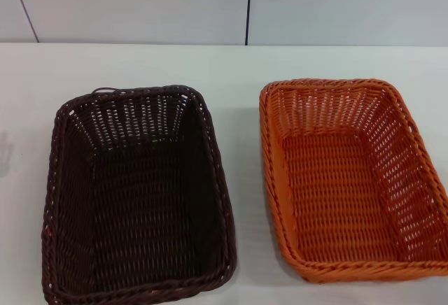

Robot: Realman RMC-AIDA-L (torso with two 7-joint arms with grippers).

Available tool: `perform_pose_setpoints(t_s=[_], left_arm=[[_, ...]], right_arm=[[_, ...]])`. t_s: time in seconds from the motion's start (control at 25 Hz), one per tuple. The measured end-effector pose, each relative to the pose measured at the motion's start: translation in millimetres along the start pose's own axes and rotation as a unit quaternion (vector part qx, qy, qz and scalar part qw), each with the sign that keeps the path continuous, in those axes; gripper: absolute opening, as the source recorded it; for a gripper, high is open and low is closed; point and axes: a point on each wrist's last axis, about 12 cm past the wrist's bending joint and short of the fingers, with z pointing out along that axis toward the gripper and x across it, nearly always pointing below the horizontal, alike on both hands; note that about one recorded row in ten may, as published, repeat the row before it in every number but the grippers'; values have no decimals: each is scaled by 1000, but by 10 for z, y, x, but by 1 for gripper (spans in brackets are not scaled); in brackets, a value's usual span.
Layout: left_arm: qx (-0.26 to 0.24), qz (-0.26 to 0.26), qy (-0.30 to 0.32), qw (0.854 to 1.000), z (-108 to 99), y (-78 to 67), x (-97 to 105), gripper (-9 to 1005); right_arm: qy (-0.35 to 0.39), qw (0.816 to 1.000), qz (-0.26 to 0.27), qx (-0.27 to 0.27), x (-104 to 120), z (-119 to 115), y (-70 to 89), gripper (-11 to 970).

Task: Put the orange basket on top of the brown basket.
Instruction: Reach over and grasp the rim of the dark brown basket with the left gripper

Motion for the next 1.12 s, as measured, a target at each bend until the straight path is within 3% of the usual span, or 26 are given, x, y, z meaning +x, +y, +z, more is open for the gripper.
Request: perform_pose_setpoints(t_s=[0.36, 0.48, 0.52, 0.56, 0.68, 0.76, 0.88, 0.92, 1.04, 1.08, 1.12], left_arm=[[-16, 16, 12, 1000, -28, -34, 1, 779], [1, 10, 34, 999, 43, 20, -111, 778], [16, 7, 49, 999, 92, 26, -209, 778], [42, 2, 69, 997, 171, -1, -471, 778], [51, -1, 77, 996, 195, -17, -594, 777], [80, -11, 122, 989, 262, -99, -1135, 776], [93, -8, 157, 983, 263, -144, -1295, 776], [118, 1, 205, 972, 248, -248, -1462, 775], [135, 10, 229, 964, 224, -311, -1521, 775], [166, 20, 263, 950, 165, -413, -1580, 774], [178, 20, 274, 945, 139, -458, -1598, 774]], right_arm=[[7, 1000, -4, -4, 18, 21, -7, 763], [7, 1000, -4, -3, 16, 24, -9, 763], [6, 1000, -4, -1, 14, 27, -16, 763], [5, 1000, -3, 3, 8, 35, -26, 763], [5, 1000, 10, 23, 0, 46, -52, 763], [10, 996, 49, 80, 5, 34, -139, 763], [14, 992, 63, 106, 21, 6, -188, 763], [16, 991, 66, 113, 30, -10, -206, 763], [18, 989, 69, 131, 53, -95, -248, 763], [18, 989, 69, 131, 53, -95, -248, 763], [16, 988, 70, 137, 54, -121, -265, 763]])
